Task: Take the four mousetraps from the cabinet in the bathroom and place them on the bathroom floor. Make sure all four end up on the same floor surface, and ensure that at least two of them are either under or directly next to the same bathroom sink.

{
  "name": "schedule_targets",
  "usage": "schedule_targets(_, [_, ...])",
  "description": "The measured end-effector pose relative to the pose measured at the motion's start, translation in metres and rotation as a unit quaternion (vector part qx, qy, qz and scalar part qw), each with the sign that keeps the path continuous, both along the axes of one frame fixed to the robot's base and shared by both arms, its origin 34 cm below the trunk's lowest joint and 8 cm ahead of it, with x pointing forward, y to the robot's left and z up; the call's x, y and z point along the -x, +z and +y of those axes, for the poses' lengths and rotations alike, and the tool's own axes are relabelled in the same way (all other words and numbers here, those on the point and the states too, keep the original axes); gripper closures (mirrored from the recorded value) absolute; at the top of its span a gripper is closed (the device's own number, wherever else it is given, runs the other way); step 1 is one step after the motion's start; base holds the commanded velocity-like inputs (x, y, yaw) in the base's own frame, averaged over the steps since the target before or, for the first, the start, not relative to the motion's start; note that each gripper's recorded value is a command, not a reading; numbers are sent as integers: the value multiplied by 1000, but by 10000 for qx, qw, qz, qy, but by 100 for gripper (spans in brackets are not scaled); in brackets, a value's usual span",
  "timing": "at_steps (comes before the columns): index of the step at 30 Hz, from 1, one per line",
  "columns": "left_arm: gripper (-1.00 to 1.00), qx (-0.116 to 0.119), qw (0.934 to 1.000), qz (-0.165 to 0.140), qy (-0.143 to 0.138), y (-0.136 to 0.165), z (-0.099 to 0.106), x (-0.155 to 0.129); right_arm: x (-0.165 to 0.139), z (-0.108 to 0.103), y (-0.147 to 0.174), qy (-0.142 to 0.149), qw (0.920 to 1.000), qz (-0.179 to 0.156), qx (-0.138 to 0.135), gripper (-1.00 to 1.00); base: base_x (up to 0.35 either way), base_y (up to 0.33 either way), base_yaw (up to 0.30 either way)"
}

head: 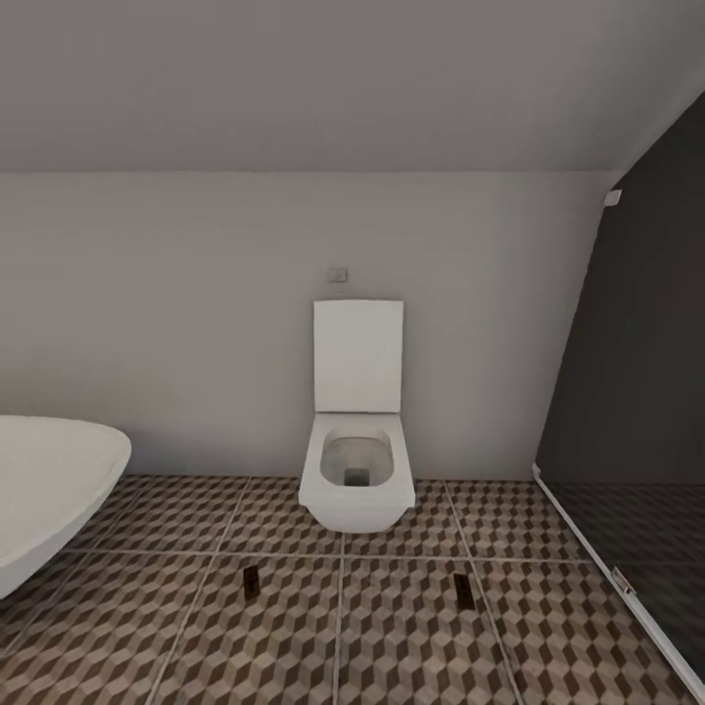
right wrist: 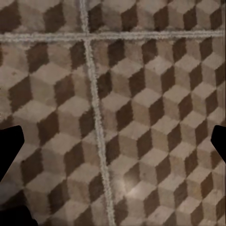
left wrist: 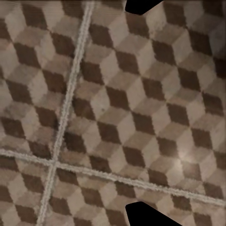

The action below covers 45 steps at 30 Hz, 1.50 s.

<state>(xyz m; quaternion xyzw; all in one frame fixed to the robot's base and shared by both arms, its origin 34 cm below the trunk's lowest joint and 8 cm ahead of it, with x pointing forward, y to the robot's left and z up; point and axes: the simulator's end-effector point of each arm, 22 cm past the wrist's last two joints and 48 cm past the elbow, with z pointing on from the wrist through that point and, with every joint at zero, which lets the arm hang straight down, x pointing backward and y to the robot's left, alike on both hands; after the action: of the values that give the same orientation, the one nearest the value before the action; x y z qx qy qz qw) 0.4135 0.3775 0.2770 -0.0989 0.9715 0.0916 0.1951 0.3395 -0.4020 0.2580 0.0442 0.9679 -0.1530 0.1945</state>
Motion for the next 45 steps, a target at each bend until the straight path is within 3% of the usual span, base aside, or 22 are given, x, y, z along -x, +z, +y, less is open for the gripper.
schedule_targets(14, [-100, 52, 10000, 65, -21, 25, -6, 3, -5, 0, 30, -7, 10000, 7, -1, -100, 0, 0, 0])
schedule_targets(22, [-100, 99, 9998, 166, -41, 36, -13, 14, 8, 0, 42, -4, 9999, 119, -4, -100, 0, 0, 0])
schedule_targets(34, [-100, 150, 9990, 424, -65, 46, -22, 47, 56, 5, 54, 3, 9988, 479, -34, -100, 0, 0, 0])
schedule_targets(45, [-100, 262, 9977, 609, -104, 59, -39, 70, 104, 37, 62, 50, 9963, 822, -240, -100, 0, 0, 0])
